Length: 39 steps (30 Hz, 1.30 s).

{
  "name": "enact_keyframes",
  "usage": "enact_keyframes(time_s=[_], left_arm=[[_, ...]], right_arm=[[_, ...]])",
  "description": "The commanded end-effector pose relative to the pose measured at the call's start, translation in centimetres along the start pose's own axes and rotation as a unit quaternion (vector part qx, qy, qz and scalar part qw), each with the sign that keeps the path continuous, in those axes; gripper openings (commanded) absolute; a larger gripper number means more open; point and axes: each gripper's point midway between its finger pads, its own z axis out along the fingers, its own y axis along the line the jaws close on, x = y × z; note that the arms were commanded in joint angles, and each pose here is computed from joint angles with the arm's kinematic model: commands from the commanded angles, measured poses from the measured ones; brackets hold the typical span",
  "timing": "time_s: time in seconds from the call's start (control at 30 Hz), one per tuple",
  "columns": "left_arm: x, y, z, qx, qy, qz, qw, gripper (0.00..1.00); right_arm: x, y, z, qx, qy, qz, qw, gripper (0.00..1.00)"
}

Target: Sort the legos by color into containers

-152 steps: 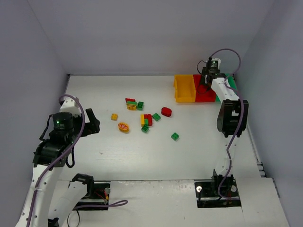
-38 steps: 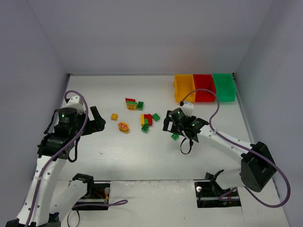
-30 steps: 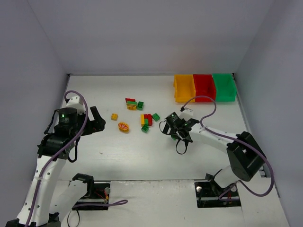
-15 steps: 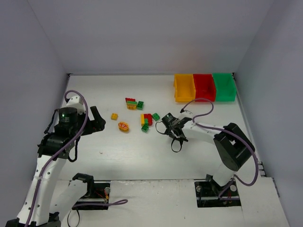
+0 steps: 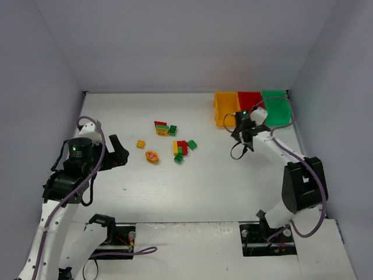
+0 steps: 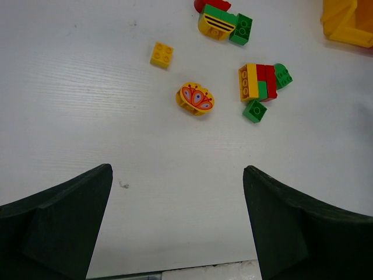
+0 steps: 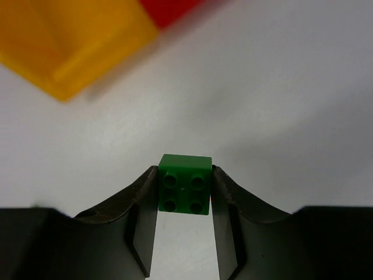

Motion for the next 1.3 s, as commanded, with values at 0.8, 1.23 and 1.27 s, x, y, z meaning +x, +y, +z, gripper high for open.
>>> enact_keyframes(time_s=[0.8, 1.23, 1.27], left_arm=[[-2.2, -1.5, 1.3, 0.009, -0.015, -0.004, 1.000, 0.87], [-3.0, -2.0, 3.6, 0.012, -0.002, 0.009, 1.000, 0.87], [-3.0, -2.2, 3.7, 0.015, 0.000, 0.011, 1.000, 0.87]], right_arm=[[-33.4, -5.1, 12.1, -0.046, -0.188, -0.068, 0.979, 0.71], [-21.5, 10.5, -1.5, -0.207, -0.167, -0.205, 0.942, 0.67], [-19.7, 11.4, -1.9, -0.217, -0.156, -0.209, 0.941, 0.67]])
